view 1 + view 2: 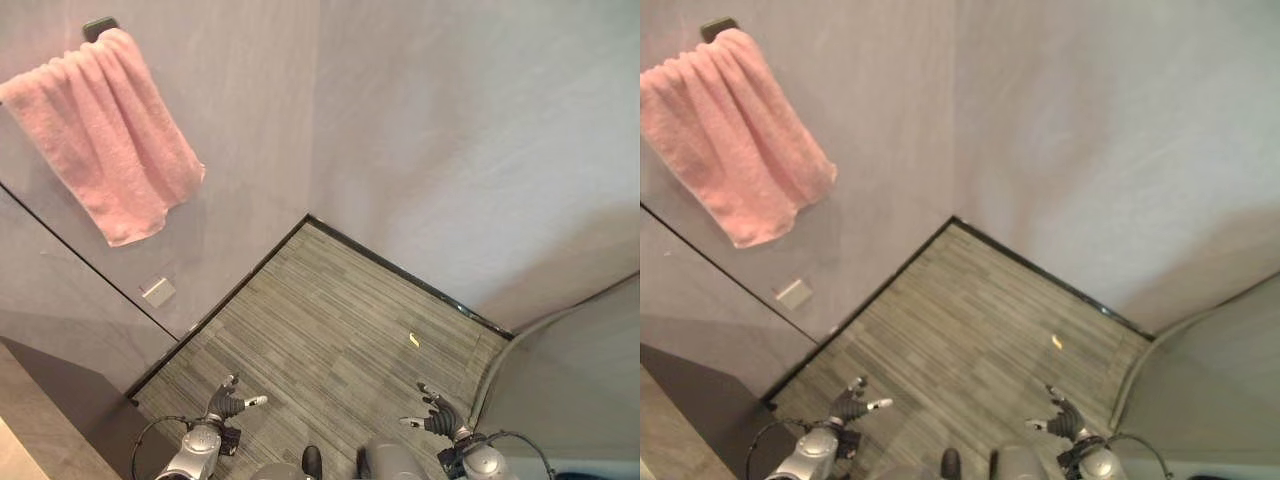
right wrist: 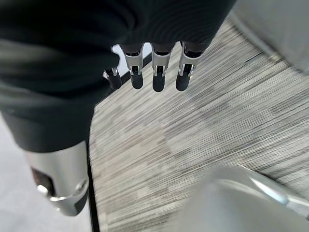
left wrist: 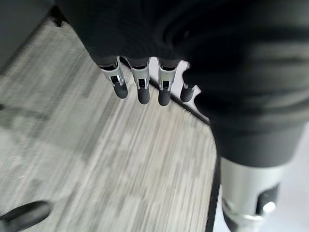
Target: Put brush and paste in cup on sink, flatten towel.
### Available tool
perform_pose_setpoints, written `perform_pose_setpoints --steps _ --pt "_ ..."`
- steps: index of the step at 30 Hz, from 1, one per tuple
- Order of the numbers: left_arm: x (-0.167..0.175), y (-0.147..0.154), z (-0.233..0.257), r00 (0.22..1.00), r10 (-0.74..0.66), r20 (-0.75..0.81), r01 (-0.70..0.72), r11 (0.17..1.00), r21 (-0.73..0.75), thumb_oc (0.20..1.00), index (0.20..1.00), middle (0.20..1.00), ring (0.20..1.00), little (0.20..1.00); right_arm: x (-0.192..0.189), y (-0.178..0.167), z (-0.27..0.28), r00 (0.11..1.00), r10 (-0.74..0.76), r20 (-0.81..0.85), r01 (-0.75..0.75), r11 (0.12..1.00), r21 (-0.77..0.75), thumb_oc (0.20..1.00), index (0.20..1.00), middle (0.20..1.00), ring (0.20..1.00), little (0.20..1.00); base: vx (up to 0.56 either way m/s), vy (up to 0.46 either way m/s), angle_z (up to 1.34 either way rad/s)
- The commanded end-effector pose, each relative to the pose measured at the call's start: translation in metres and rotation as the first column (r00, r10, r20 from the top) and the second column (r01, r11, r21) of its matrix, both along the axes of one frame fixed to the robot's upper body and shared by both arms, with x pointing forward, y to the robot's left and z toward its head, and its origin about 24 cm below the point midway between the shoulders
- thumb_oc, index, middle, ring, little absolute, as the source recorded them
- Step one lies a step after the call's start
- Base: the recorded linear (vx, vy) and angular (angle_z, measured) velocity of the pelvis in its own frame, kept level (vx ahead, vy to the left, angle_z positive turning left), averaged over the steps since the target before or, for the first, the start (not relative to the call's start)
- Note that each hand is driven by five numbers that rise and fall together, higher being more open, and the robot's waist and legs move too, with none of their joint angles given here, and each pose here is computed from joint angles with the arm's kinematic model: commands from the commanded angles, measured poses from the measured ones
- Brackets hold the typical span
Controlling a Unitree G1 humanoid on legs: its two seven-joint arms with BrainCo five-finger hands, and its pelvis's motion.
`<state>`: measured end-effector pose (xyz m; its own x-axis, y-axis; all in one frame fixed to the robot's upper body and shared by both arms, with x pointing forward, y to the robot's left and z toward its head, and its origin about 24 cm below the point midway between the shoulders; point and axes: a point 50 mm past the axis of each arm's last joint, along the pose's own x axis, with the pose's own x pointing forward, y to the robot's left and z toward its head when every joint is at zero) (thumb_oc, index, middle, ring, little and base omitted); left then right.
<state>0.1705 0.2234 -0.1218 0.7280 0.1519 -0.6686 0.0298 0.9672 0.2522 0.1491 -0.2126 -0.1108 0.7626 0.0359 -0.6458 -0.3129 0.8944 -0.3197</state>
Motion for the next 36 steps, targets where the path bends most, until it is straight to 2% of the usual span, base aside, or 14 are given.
perform_pose_setpoints --steps 1,7,13,21,36 --pt "0.009 0.001 0.008 0.997 -0.002 0.073 0.001 1.000 0.013 1.000 1.000 1.000 1.000 1.000 0.014 -0.011 0.010 0.998 0.011 0.067 -0.009 1.000 -0.029 1.000 1.000 1.000 1.000 1.000 0.17 -0.163 0.55" --pt "0.014 -0.003 0.010 0.996 -0.019 0.089 0.017 1.000 0.019 1.000 1.000 1.000 1.000 1.000 0.013 -0.008 0.007 0.997 0.071 0.036 -0.068 0.996 -0.057 1.000 1.000 1.000 1.000 1.000 0.16 -0.124 1.09" --pt "0.008 0.002 0.009 0.996 -0.009 0.087 0.006 1.000 0.029 1.000 1.000 1.000 1.000 1.000 0.037 -0.006 0.022 0.981 0.165 0.105 -0.155 0.984 -0.092 1.000 1.000 1.000 1.000 1.000 0.11 -0.159 0.54" --pt "0.009 0.006 0.011 0.994 -0.067 0.080 0.061 0.995 0.079 1.000 1.000 1.000 1.000 1.000 0.044 -0.008 0.028 0.975 0.177 0.134 -0.164 0.981 -0.102 1.000 1.000 1.000 1.000 1.000 0.03 -0.145 0.35" --pt "0.001 -0.002 0.005 0.995 -0.086 0.048 0.083 0.995 0.058 1.000 1.000 1.000 1.000 1.000 0.029 -0.011 0.024 0.979 0.173 0.105 -0.163 0.982 -0.091 1.000 1.000 1.000 1.000 1.000 0.04 -0.113 0.26"
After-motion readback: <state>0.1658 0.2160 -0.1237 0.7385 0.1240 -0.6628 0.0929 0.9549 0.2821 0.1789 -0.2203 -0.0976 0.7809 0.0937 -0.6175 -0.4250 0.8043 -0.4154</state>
